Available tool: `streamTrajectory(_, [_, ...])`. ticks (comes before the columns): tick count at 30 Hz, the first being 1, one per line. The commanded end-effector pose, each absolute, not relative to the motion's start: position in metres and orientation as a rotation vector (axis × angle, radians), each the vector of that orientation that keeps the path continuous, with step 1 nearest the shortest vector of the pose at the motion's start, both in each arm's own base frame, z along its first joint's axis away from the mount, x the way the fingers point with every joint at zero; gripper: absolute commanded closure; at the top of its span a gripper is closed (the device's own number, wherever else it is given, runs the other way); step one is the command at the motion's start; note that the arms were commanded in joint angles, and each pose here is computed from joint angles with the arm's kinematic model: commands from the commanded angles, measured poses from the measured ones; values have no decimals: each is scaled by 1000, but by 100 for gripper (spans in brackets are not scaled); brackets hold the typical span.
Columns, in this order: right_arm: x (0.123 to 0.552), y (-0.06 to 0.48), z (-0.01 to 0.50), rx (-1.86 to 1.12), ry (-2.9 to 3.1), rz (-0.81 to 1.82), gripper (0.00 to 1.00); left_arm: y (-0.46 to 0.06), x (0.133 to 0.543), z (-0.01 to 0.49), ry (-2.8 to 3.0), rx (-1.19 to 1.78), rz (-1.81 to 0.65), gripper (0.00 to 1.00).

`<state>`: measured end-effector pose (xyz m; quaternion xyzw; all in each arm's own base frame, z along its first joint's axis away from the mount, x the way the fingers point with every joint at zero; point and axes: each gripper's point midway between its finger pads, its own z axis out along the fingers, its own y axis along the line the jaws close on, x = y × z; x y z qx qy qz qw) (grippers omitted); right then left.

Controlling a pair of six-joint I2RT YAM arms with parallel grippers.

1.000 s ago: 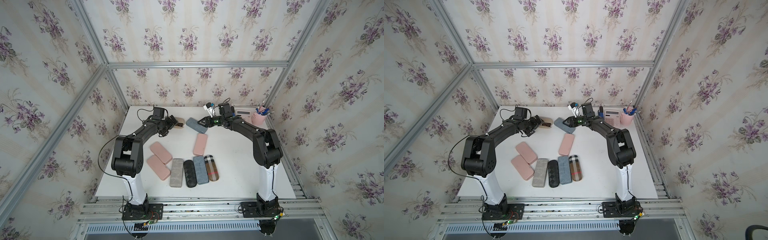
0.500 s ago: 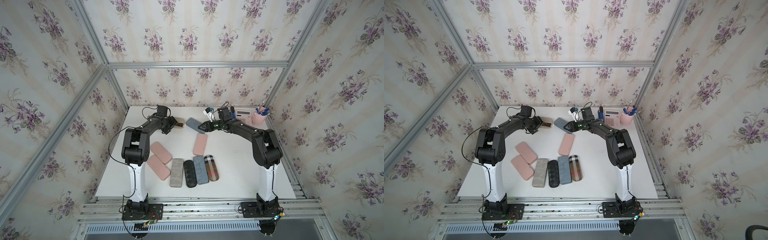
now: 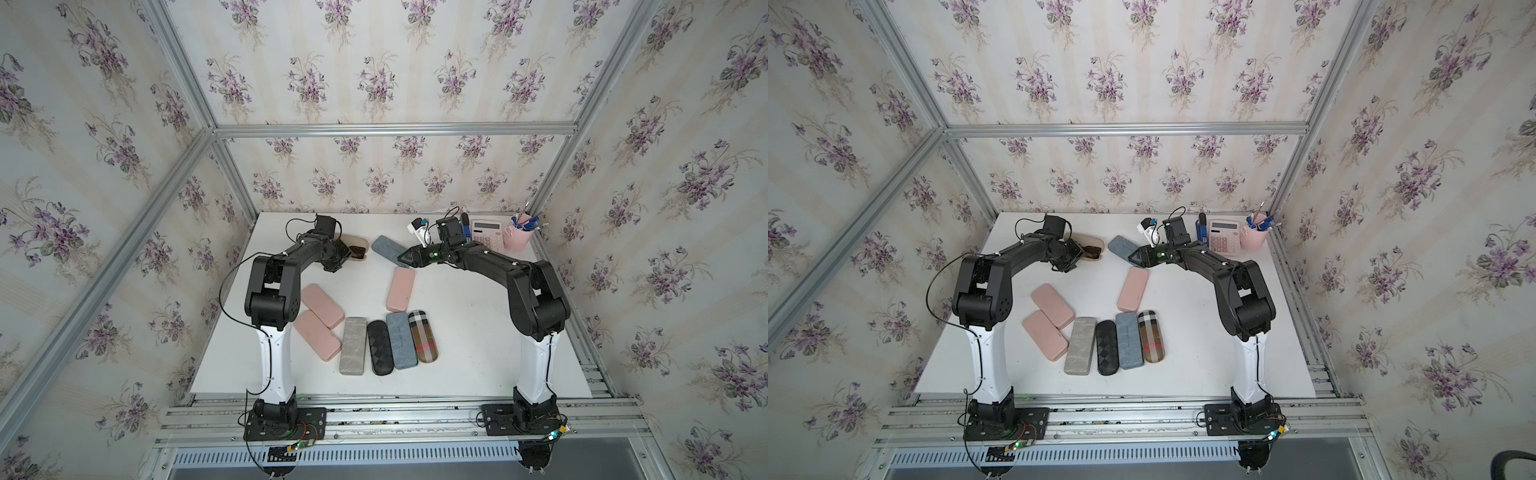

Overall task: Close the glasses case
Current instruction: Close the glasses case at the center of the board, then move the glasses case to the center of the board.

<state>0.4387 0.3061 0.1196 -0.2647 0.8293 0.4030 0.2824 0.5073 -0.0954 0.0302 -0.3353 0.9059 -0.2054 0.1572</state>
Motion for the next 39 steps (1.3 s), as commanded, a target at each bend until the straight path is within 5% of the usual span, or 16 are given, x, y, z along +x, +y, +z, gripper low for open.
streamTrajectory(1, [440, 306, 128, -720, 2187, 1061, 53, -97, 505, 33, 2594, -928, -587, 49])
streamTrajectory(26, [423, 308, 127, -761, 2199, 1035, 55, -118, 489, 21, 2638, -852, -652, 83])
streamTrajectory(39, [415, 307, 124, -751, 2215, 1021, 56, -146, 471, 18, 2683, -781, -733, 92])
